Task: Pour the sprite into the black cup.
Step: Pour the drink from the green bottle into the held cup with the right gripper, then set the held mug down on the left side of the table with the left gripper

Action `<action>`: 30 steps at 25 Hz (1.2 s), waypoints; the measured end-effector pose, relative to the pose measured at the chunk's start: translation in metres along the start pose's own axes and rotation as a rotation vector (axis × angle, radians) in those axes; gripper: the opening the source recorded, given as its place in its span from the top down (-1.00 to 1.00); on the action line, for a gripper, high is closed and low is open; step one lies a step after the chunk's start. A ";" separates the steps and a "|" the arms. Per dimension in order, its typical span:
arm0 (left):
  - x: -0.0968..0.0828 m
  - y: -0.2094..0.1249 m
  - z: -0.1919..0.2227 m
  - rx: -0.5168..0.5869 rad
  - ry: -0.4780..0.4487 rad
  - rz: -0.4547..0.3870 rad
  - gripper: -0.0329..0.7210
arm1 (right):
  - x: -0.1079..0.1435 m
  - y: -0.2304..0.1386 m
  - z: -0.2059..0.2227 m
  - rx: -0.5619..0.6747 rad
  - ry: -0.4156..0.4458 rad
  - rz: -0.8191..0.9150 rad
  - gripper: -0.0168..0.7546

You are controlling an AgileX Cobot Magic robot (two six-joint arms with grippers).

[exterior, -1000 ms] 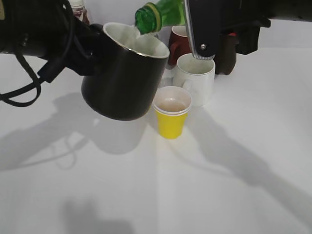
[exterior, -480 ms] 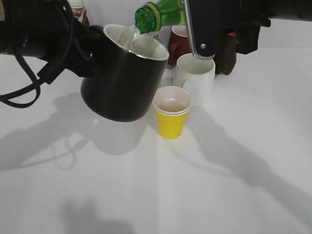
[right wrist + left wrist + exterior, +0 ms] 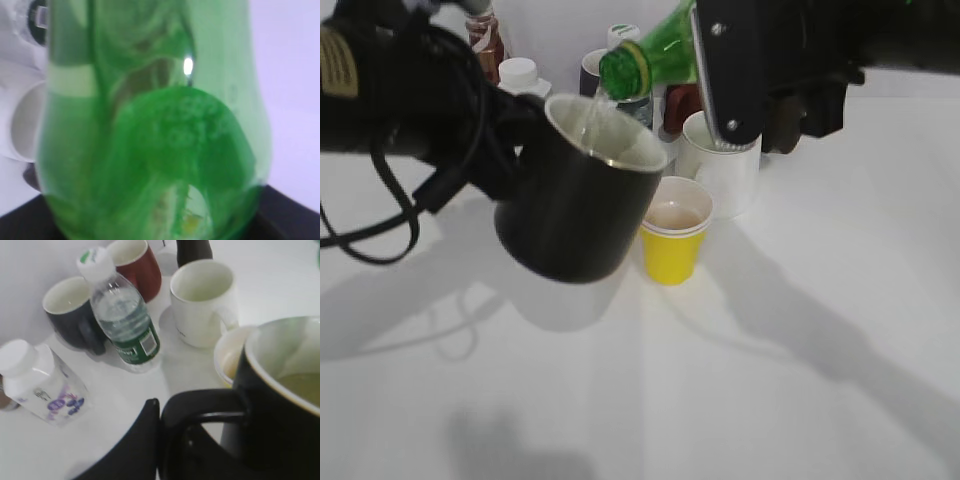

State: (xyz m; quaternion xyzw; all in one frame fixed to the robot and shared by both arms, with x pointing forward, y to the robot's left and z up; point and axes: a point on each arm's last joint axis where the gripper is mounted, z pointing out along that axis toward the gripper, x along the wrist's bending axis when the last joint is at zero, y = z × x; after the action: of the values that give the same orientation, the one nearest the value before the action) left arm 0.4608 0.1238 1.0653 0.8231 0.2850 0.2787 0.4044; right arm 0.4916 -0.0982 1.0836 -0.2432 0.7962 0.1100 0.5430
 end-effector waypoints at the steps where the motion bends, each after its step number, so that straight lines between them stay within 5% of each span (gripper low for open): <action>1: -0.001 -0.004 0.001 0.002 -0.004 0.000 0.80 | 0.002 0.000 0.001 0.000 0.007 0.004 -0.13; 12: -0.013 -0.029 0.007 -0.082 -0.042 0.003 0.80 | 0.008 0.001 0.004 0.000 0.042 0.068 -0.13; 19: -0.014 -0.028 0.007 -0.115 -0.044 0.003 0.80 | 0.037 0.002 0.005 0.004 0.129 0.086 -0.13; 30: -0.006 -0.021 0.006 -0.207 -0.019 -0.013 0.80 | 0.037 0.010 0.004 -0.078 0.153 0.759 -0.13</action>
State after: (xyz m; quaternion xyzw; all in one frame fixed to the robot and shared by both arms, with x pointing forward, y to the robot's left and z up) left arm 0.4558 0.1279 1.0434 0.7777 0.2563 0.2963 0.4917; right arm 0.4788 -0.0982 1.0470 0.0407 0.8629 0.3149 0.3931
